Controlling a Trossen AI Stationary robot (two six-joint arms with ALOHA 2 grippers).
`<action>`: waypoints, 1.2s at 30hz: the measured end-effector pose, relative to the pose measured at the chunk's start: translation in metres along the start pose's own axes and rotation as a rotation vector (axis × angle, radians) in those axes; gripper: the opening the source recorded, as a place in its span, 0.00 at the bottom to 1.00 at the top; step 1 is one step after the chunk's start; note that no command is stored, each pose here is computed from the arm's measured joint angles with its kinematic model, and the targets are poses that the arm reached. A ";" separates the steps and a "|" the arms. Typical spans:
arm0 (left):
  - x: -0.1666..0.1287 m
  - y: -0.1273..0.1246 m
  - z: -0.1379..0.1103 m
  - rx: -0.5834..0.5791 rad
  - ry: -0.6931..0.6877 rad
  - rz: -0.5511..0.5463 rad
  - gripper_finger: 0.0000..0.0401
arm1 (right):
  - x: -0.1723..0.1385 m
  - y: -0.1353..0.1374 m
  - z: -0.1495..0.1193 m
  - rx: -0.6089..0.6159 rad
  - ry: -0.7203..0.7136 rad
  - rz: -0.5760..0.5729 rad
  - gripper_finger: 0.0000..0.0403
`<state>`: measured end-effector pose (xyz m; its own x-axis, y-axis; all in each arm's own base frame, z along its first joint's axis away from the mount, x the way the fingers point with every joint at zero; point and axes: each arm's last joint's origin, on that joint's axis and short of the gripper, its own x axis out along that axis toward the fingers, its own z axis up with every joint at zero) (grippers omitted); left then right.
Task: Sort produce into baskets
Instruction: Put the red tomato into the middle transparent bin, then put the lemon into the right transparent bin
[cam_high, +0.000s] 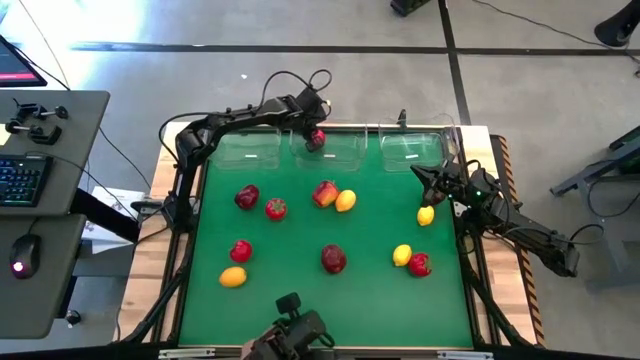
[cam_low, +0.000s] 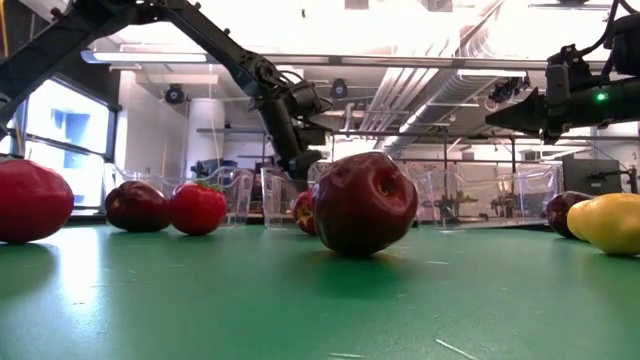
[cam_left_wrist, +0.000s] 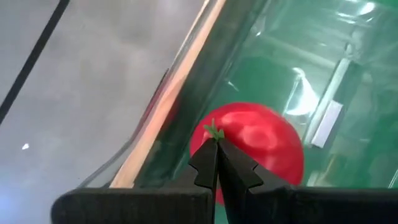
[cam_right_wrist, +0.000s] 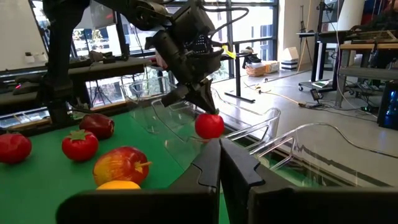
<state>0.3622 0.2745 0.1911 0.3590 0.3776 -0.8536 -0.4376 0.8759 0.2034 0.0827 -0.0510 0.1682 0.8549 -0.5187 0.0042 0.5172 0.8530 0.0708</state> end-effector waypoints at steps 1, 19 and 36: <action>0.000 0.000 0.000 0.006 0.005 0.005 0.00 | 0.000 0.000 0.000 0.000 0.000 0.000 0.00; -0.012 0.003 -0.002 0.070 0.054 0.101 0.00 | 0.000 0.000 0.000 0.000 0.000 0.000 0.00; -0.013 -0.010 0.000 0.147 0.075 0.124 0.22 | 0.000 0.000 0.000 0.000 0.000 0.000 0.00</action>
<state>0.3617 0.2607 0.2003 0.2446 0.4665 -0.8500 -0.3480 0.8605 0.3721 0.0826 -0.0510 0.1682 0.8547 -0.5191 0.0040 0.5176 0.8527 0.0707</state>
